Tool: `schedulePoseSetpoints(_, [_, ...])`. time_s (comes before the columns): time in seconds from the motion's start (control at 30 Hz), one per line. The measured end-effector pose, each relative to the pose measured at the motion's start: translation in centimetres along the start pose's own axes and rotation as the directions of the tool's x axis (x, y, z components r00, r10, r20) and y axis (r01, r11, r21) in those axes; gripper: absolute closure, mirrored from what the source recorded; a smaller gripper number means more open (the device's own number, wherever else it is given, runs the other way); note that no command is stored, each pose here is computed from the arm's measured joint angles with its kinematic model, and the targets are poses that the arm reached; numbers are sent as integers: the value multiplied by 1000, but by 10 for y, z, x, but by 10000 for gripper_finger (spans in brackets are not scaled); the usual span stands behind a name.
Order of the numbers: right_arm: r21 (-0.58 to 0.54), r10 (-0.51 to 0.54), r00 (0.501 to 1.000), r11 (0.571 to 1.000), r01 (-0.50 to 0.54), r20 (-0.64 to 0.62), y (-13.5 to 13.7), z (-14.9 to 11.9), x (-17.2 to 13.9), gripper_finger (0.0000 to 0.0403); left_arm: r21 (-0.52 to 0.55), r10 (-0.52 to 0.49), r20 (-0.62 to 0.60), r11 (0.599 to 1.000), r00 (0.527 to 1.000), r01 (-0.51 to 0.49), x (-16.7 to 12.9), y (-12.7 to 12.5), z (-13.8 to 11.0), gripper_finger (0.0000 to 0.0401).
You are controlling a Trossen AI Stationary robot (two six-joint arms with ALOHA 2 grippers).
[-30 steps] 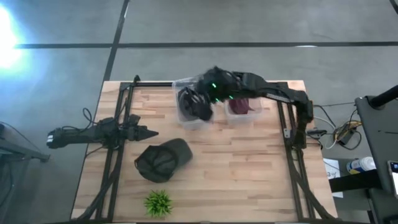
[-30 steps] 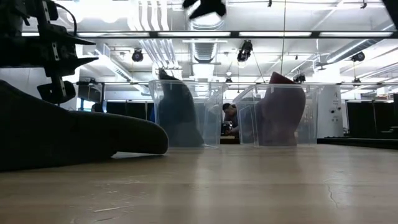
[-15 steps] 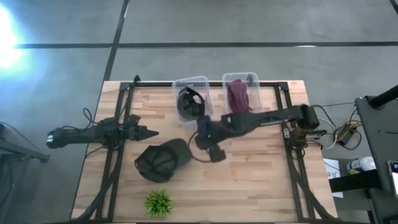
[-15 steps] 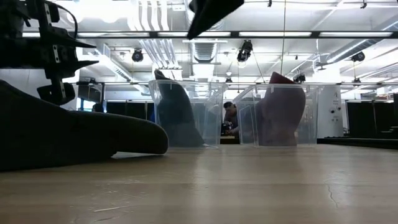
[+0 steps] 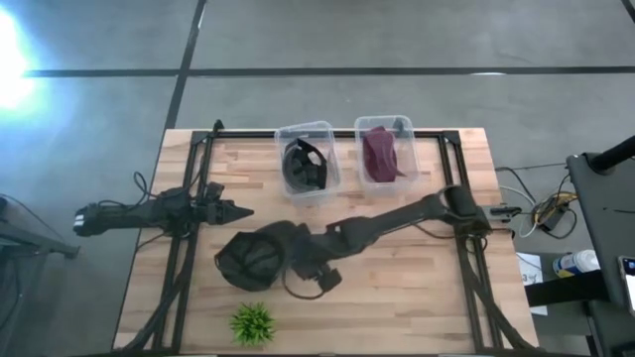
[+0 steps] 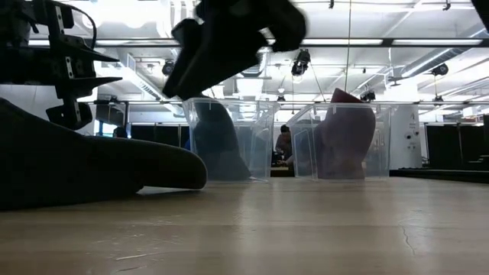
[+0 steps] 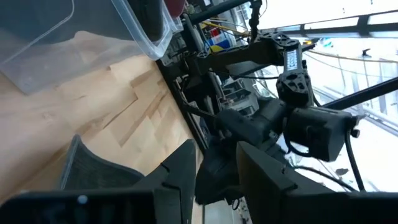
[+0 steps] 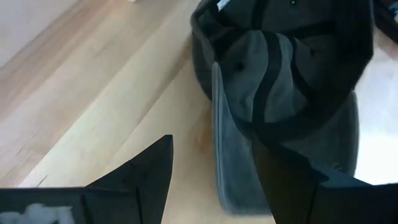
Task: Pick & Place hat
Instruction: Put the black cap into the left transparent bin
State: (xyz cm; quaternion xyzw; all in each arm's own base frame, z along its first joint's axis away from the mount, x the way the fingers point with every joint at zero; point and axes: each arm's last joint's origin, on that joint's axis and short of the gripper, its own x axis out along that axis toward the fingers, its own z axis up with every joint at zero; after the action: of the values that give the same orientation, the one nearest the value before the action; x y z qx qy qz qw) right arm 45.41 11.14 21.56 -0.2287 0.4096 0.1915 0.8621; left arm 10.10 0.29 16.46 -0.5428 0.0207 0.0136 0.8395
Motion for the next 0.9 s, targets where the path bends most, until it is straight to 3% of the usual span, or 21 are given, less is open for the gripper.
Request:
schedulePoseSetpoints(0.23, [-1, -21, 999, 1000, 21, -45, -1, 4, 46, 188, 11, 1, -1, 1000, 1000, -1, 0, -2, 1, 291])
schedulePoseSetpoints(0.4, [-4, -113, 991, 994, 113, -79, -7, 8, 65, 188, 10, 3, -1, 1000, 1000, -3, 0, -1, 1, 291])
schedulePoseSetpoints(0.63, [44, -91, 990, 994, 97, -108, -8, 12, 55, 188, 10, 3, 1, 1000, 1000, -3, 0, -2, 1, 291])
schedulePoseSetpoints(0.83, [99, -24, 996, 995, 33, -92, -10, 11, 14, 188, -43, -7, 46, 999, 999, 9, 1, -4, 3, 291])
schedulePoseSetpoints(0.9, [123, -22, 995, 992, 34, -92, -12, 5, -2, 188, -56, 43, 24, 998, 999, -42, 3, -1, 2, 291])
